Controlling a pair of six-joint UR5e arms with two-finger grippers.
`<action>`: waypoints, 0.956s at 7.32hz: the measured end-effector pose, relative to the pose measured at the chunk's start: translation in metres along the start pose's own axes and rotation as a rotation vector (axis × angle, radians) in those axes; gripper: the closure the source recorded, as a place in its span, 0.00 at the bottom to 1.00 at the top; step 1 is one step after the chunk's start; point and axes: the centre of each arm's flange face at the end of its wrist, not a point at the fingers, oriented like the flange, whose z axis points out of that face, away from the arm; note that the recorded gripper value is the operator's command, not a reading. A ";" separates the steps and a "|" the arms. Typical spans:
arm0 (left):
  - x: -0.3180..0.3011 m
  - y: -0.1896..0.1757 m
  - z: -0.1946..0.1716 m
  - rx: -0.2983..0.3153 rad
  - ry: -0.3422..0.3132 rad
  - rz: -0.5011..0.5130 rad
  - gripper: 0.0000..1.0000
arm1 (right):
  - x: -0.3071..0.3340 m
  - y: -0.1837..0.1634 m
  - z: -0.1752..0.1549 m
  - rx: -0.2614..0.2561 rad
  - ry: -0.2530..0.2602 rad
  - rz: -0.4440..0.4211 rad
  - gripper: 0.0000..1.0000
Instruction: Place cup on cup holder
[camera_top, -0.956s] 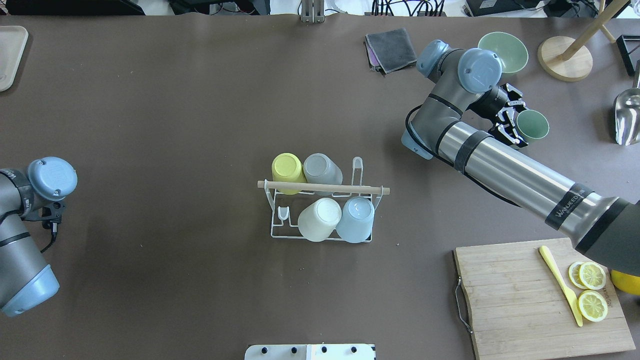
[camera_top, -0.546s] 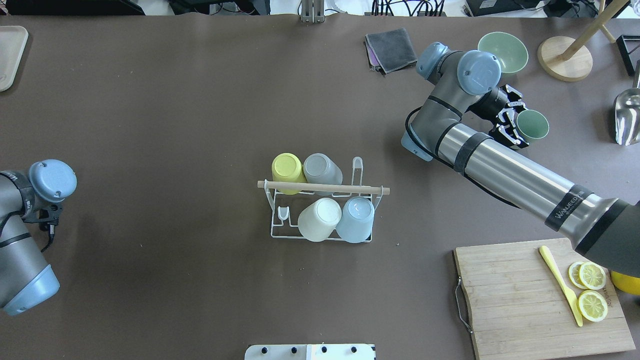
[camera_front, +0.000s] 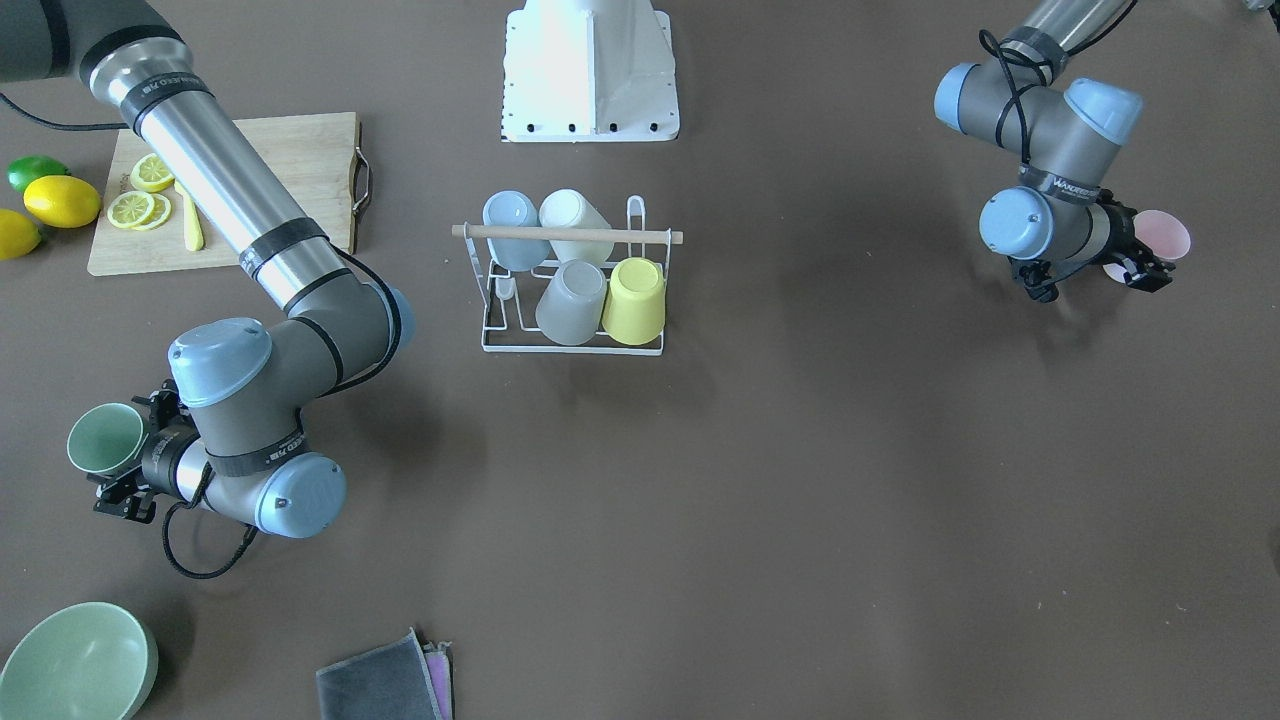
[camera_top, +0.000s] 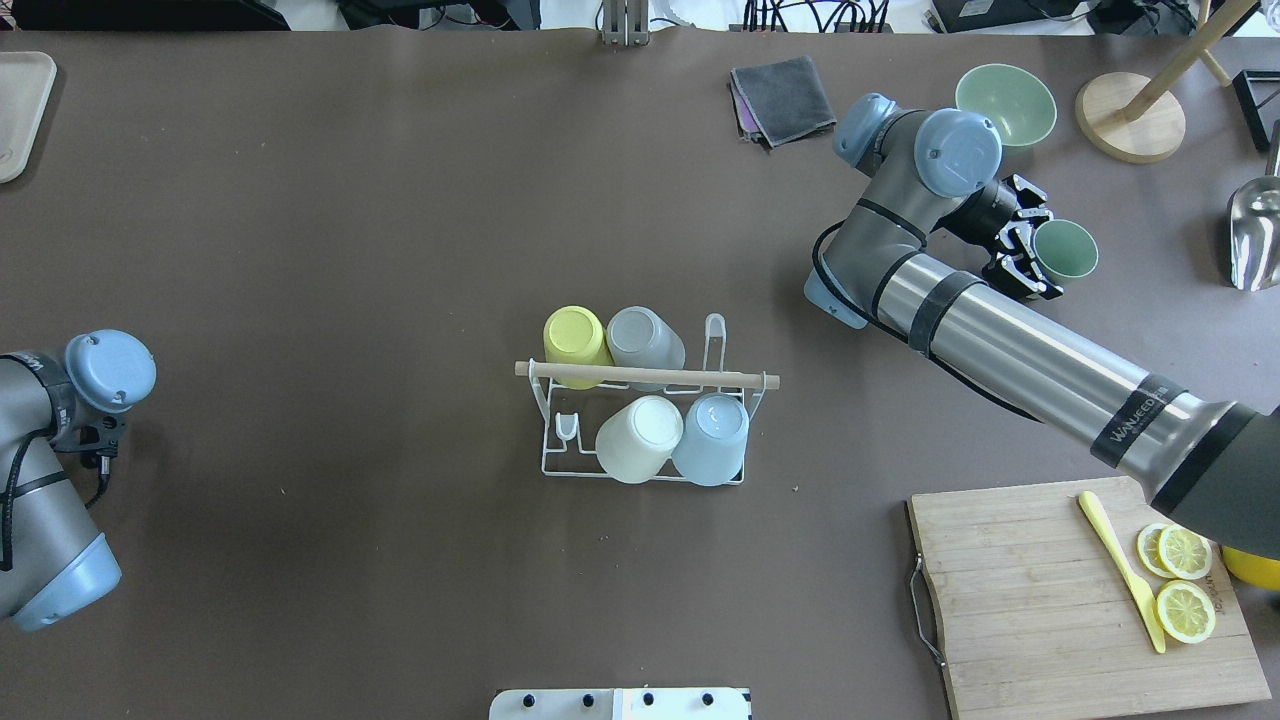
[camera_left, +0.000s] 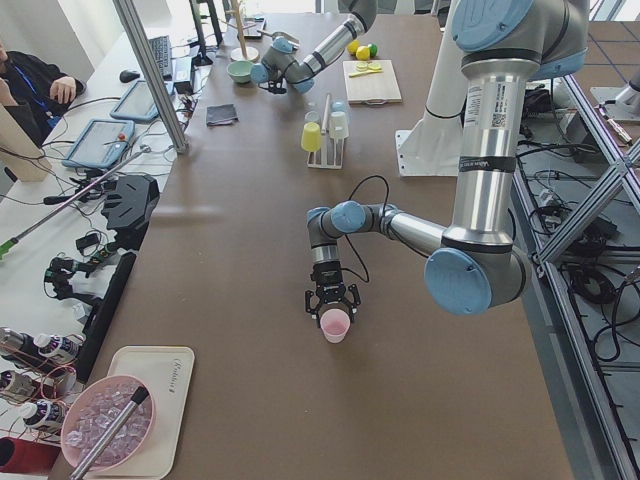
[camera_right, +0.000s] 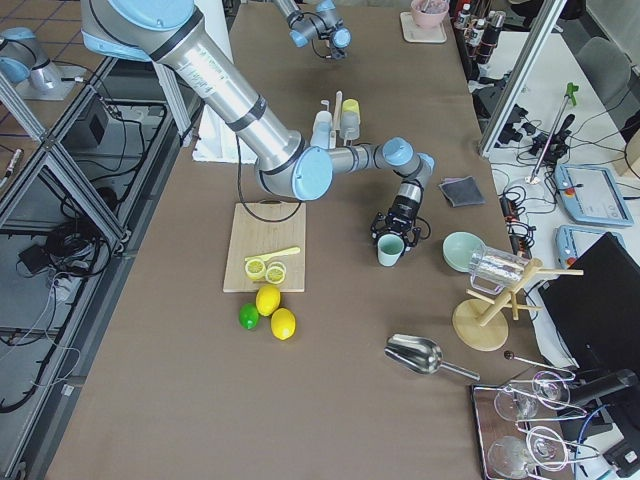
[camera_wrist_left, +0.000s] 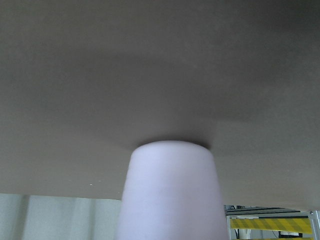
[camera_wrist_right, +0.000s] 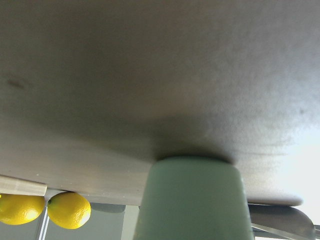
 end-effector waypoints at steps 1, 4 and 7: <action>-0.001 -0.003 0.005 0.005 -0.002 0.000 0.02 | 0.000 0.000 0.000 -0.002 0.002 -0.008 0.50; -0.001 -0.003 0.009 0.011 -0.005 -0.001 0.03 | 0.004 0.004 0.002 -0.003 0.006 -0.016 0.69; 0.006 0.007 0.031 0.029 -0.013 -0.004 0.03 | 0.010 0.033 -0.004 0.048 0.043 0.007 0.70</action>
